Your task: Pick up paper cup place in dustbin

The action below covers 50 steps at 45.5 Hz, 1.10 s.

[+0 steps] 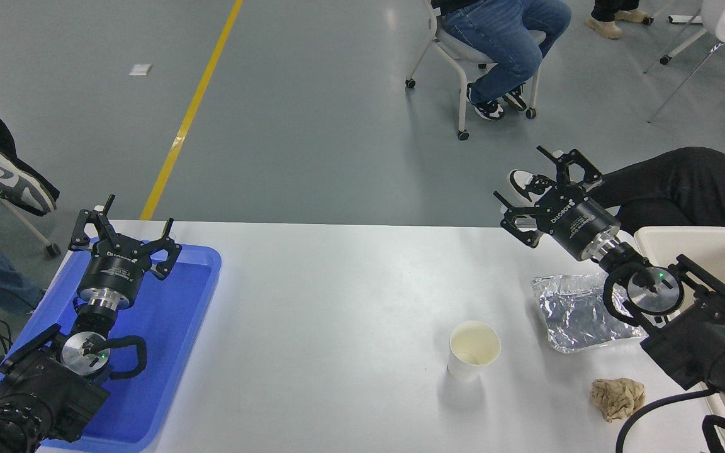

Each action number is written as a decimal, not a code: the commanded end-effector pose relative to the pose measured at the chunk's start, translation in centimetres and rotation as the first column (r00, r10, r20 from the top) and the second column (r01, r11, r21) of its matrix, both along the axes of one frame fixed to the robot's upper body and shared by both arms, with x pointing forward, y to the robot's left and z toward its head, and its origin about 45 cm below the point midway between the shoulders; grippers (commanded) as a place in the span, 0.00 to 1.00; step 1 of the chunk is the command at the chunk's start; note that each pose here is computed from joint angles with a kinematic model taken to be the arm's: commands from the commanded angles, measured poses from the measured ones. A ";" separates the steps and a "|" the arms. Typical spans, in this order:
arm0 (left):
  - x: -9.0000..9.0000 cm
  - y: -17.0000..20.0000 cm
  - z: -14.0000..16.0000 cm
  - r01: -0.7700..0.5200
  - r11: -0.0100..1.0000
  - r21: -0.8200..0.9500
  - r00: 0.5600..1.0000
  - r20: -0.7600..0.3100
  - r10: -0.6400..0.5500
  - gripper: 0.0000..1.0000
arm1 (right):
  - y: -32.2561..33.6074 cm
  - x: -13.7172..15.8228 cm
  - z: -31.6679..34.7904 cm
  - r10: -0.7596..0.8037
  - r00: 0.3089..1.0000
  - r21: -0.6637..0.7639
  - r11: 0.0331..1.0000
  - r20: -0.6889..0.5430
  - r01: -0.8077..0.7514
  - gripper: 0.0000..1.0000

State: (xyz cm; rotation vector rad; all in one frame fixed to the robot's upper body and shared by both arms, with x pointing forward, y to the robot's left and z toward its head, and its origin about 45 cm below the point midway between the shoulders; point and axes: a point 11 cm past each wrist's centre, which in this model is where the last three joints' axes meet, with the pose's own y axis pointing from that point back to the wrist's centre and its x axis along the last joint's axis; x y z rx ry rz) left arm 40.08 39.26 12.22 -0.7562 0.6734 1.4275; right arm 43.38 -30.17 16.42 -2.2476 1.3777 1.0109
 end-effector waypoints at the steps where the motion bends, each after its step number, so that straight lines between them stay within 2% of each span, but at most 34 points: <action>1: 0.0 0.0 0.0 -0.001 1.000 0.000 1.000 0.000 0.001 1.00 | 0.4 0.0 0.0 0.016 1.000 -0.013 1.000 -0.002 -0.016 1.00; 37: 0.0 0.0 0.0 -0.001 1.000 0.000 1.000 0.000 0.001 1.00 | 1.0 0.5 0.9 0.040 0.999 -0.025 0.999 0.020 -0.040 1.00; 42: 0.0 0.0 0.0 0.001 1.000 -0.001 1.000 0.000 -0.001 1.00 | 0.6 1.0 1.9 0.068 0.997 -0.099 0.993 0.030 -0.065 1.00; 50: 0.0 0.0 0.0 0.000 1.000 0.001 1.000 -0.001 0.000 1.00 | 0.1 1.4 3.6 0.158 0.987 -0.293 0.945 0.007 -0.149 1.00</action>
